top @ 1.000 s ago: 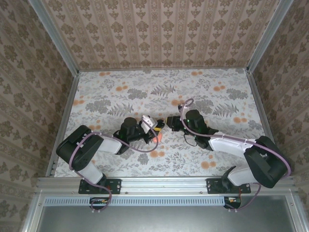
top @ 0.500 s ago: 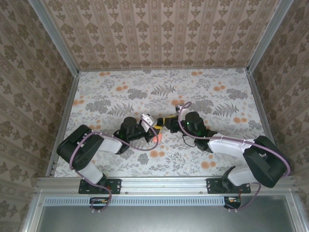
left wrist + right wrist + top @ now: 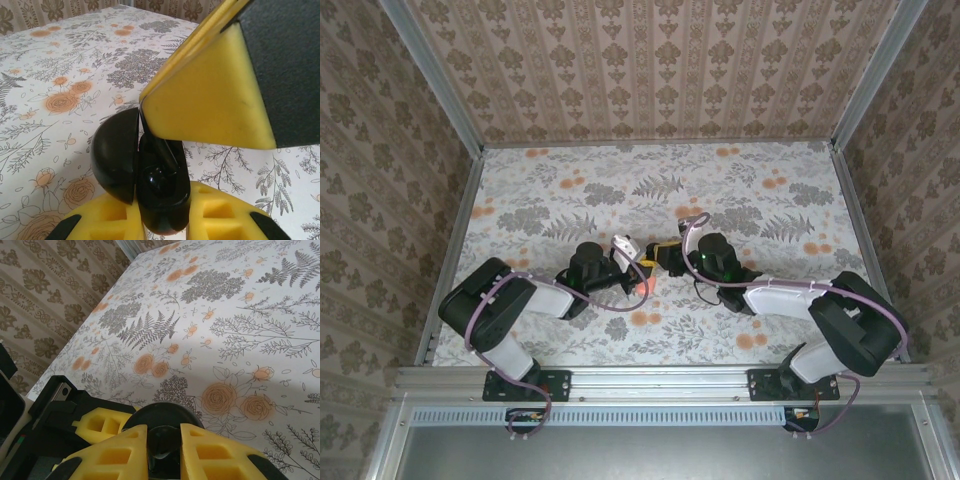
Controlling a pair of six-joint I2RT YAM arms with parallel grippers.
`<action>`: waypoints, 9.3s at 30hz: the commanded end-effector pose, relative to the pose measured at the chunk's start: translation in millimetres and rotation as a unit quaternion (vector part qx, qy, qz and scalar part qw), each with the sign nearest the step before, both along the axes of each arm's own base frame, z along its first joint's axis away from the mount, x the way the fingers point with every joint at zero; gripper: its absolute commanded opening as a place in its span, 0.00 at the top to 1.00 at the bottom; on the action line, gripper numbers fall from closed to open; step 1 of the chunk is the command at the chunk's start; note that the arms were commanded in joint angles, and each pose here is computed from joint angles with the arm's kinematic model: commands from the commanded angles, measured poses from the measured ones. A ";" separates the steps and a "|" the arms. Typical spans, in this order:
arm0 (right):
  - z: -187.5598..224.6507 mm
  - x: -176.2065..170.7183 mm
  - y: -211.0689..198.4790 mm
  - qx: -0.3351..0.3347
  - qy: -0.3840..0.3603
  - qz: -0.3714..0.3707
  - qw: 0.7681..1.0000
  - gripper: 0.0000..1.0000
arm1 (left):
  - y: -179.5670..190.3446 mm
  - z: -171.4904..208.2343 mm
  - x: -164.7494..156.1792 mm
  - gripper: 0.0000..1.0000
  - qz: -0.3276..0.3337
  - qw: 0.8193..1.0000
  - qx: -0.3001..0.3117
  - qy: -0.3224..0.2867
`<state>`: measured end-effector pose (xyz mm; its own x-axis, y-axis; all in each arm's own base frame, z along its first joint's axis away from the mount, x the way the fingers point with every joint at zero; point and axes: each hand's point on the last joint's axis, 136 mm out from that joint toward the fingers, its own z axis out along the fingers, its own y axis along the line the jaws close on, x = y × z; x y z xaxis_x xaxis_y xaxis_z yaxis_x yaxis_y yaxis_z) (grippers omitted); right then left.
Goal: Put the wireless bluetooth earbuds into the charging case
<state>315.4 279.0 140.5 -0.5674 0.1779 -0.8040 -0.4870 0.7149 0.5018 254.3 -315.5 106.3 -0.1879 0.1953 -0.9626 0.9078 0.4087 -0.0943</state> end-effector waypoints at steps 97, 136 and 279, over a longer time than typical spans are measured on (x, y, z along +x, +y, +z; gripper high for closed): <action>-1.6 -3.8 -9.9 0.059 0.230 0.007 0.971 0.48 | 1.2 22.3 -7.2 0.91 -0.018 0.997 0.023 -0.065; -59.6 0.8 -1.0 0.079 0.310 -0.001 0.947 0.71 | -3.4 1.6 -5.7 0.92 -0.015 0.987 0.127 -0.098; -126.5 -63.8 -28.5 -0.515 0.327 0.266 0.746 0.67 | 149.2 22.6 11.6 0.90 0.238 0.967 0.068 0.054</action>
<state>265.8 270.7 15.1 -0.6988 -0.7146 0.0305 -0.7080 0.6971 0.1130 263.5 -166.2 124.9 -0.3969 0.1912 -0.8977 0.6000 0.7942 -0.0961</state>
